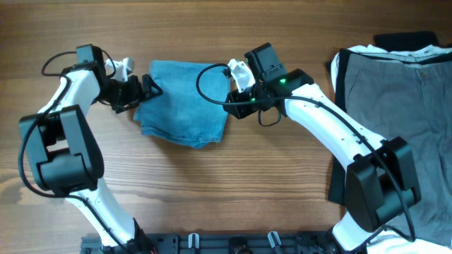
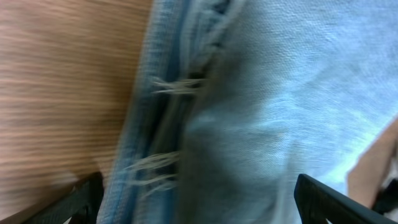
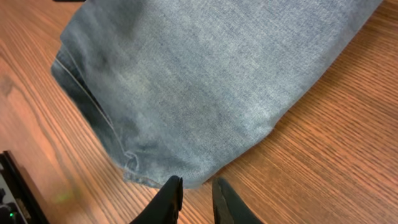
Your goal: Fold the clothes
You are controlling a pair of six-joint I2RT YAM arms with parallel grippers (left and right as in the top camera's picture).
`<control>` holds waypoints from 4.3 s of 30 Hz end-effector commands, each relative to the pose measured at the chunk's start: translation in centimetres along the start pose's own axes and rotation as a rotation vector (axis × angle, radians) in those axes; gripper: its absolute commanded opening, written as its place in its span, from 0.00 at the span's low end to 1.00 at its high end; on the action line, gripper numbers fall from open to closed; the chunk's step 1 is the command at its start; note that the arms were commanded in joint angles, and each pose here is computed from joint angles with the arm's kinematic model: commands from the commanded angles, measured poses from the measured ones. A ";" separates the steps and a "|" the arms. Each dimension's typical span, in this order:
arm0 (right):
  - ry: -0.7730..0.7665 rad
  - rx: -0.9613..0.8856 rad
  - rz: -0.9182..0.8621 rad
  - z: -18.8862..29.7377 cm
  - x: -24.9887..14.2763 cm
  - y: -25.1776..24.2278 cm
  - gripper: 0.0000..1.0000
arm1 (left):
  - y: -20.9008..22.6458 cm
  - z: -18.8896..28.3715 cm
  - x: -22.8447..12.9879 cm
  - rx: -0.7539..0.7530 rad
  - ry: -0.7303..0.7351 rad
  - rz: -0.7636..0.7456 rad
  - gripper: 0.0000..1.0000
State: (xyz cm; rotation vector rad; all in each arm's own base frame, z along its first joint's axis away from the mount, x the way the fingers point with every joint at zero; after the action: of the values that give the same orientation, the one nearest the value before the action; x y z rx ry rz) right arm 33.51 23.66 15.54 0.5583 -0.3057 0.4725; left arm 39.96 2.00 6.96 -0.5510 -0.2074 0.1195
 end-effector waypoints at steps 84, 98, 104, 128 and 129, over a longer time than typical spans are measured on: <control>-0.885 -0.378 -0.027 37.3 -10.9 8.5 1.00 | -17.2 27.8 -16.4 0.256 -0.635 -0.486 1.00; -0.720 -0.276 -0.442 34.5 -14.1 7.4 1.00 | -17.2 27.8 -16.4 0.257 -0.636 -0.486 1.00; -0.963 -0.720 -0.521 38.5 -14.9 3.4 1.00 | -17.2 27.8 -16.4 0.257 -0.636 -0.486 1.00; -1.321 -0.508 -0.089 19.8 -18.6 -5.6 1.00 | -17.2 27.8 -16.4 0.257 -0.636 -0.486 1.00; -1.340 -0.506 -0.112 19.8 -18.6 -6.0 1.00 | -17.2 27.8 -16.4 0.257 -0.636 -0.486 1.00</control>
State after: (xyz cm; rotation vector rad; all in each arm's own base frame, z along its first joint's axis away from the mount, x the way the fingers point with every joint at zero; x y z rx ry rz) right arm 17.49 1.83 22.10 0.3019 -1.5871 -0.1585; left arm 18.79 -0.92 36.53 -0.1696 -0.9199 -0.1289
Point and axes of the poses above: each gripper's point midway between its finger pads, its own z axis back along the fingers, its own y axis along the line the jaws close on, x = y × z, the point moved 6 cm from there along z, back along the fingers, and after that the axes turned 3 degrees about -z, right-handed, at the moved point
